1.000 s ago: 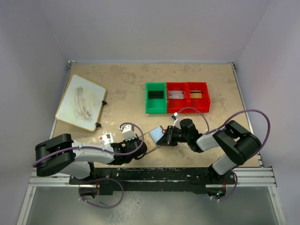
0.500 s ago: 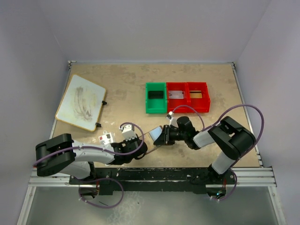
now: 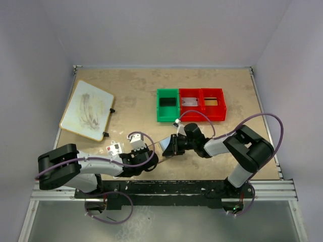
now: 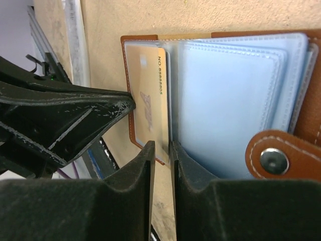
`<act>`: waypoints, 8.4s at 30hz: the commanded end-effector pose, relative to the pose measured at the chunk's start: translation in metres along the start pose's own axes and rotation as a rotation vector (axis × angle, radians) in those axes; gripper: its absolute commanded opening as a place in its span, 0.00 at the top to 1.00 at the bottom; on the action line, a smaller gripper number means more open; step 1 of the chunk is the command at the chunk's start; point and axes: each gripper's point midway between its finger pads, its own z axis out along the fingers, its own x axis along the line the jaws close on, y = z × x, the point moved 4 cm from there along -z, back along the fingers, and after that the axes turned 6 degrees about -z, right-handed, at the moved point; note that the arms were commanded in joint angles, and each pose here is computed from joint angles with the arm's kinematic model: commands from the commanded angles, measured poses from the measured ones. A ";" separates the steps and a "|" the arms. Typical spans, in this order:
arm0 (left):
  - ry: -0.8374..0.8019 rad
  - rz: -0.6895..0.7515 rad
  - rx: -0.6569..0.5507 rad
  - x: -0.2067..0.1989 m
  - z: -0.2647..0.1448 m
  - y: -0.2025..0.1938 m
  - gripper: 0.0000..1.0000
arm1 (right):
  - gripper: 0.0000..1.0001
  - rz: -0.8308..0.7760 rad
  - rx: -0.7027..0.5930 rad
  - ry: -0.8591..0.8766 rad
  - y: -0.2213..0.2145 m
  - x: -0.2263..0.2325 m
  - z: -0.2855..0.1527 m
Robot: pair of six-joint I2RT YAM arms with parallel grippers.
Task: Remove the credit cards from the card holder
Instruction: Remove the credit card from the card holder, then place the credit card in the storage box.
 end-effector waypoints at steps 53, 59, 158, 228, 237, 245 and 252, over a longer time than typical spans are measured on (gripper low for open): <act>0.180 0.142 0.167 0.063 0.000 -0.034 1.00 | 1.00 0.084 -0.088 -0.172 -0.004 -0.039 -0.048; 0.180 0.144 0.162 0.062 0.000 -0.033 1.00 | 1.00 0.093 -0.105 -0.213 -0.003 -0.049 -0.059; -0.130 0.115 -0.001 -0.086 -0.012 0.055 0.78 | 1.00 -0.404 -0.400 -0.276 0.110 0.017 -0.108; -0.032 0.056 -0.157 -0.014 -0.075 0.110 0.42 | 1.00 -1.365 -0.228 -0.936 0.264 -0.115 -0.181; -0.014 0.046 -0.188 -0.007 -0.084 0.120 0.42 | 1.00 -1.476 -0.118 -0.836 0.281 -0.142 -0.181; -0.001 0.057 -0.183 -0.008 -0.081 0.118 0.42 | 1.00 -1.529 -0.016 -0.736 0.285 -0.152 -0.170; -0.002 0.060 -0.186 -0.010 -0.081 0.119 0.42 | 1.00 -1.531 0.043 -0.706 0.288 -0.168 -0.161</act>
